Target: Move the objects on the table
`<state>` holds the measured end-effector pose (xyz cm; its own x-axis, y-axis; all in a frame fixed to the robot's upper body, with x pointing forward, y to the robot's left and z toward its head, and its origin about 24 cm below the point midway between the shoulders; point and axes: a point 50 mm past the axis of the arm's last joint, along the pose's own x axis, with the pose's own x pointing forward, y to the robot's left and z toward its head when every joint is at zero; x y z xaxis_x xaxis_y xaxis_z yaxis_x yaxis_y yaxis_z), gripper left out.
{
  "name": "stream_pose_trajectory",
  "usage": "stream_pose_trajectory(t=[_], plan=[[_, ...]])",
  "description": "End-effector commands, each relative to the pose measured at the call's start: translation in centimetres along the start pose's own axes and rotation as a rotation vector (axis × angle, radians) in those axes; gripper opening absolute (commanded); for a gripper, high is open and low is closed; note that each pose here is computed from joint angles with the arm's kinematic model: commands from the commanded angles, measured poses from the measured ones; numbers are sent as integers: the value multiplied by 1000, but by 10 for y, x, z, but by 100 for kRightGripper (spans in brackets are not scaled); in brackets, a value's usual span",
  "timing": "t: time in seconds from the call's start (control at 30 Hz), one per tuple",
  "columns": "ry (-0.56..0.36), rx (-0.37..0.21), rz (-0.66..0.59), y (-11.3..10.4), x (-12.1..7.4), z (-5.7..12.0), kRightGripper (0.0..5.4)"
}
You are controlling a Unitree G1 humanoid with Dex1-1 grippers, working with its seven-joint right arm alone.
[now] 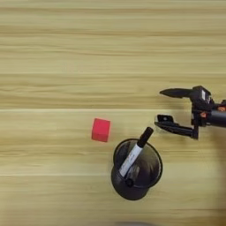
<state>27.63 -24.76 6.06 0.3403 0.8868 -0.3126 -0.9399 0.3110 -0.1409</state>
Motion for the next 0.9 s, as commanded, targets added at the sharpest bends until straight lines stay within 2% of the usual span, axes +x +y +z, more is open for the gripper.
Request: stream_pose_trajectory(t=[0.03,0.37,0.67,0.9], plan=[[51,-101,-61,-17,-10,15,539],[139,-115,-65,-16,-6,1,539],[141,-113,-52,-13,-1,-4,539],[126,-102,-37,-12,1,-4,477]])
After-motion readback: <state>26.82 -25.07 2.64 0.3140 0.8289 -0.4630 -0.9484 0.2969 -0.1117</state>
